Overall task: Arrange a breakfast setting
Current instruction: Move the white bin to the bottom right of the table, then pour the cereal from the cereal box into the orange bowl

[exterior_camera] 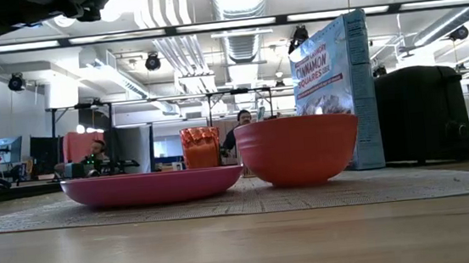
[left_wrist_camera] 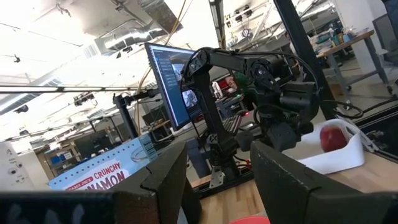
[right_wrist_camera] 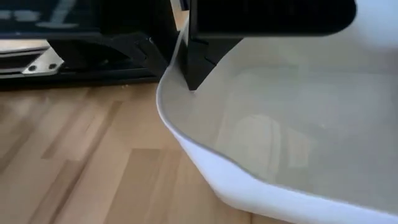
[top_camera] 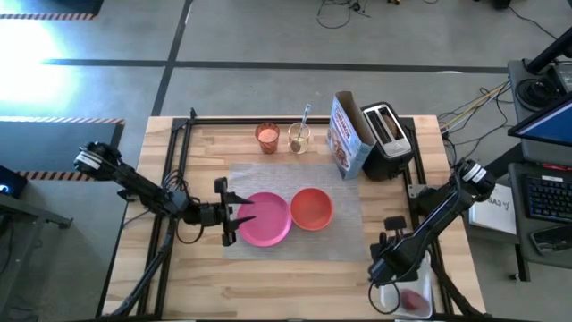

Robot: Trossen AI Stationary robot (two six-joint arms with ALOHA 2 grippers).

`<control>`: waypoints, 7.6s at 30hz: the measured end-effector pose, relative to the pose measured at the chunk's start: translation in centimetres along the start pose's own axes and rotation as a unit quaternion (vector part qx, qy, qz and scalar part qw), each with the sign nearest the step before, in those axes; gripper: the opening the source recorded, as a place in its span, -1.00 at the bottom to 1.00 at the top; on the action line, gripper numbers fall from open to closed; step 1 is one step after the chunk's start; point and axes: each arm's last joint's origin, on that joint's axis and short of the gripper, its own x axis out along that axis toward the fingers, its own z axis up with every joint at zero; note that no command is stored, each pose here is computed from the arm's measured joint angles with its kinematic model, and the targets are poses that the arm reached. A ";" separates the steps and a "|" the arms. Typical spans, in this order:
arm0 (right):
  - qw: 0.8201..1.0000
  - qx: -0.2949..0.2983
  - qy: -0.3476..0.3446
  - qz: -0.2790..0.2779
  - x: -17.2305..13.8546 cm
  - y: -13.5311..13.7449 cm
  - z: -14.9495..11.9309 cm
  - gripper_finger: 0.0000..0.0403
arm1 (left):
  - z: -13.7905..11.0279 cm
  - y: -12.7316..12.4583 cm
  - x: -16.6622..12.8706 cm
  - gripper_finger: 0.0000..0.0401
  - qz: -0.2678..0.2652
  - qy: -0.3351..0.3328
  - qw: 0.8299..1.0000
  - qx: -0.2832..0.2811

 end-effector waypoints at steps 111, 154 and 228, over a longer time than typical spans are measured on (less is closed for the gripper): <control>0.913 0.381 -0.044 0.141 -4.6 -0.4 -2.0 -0.35 | -0.1 -0.1 0.0 -0.19 -0.003 0.006 1.000 0.006; 0.977 0.203 -0.054 0.040 -0.7 1.6 1.9 0.02 | -0.1 -0.1 0.0 -0.19 -0.003 0.006 1.000 0.006; 0.869 0.408 -0.275 -0.051 -6.3 -1.4 -0.8 0.02 | -0.1 -0.1 0.0 -0.19 -0.003 0.006 1.000 0.006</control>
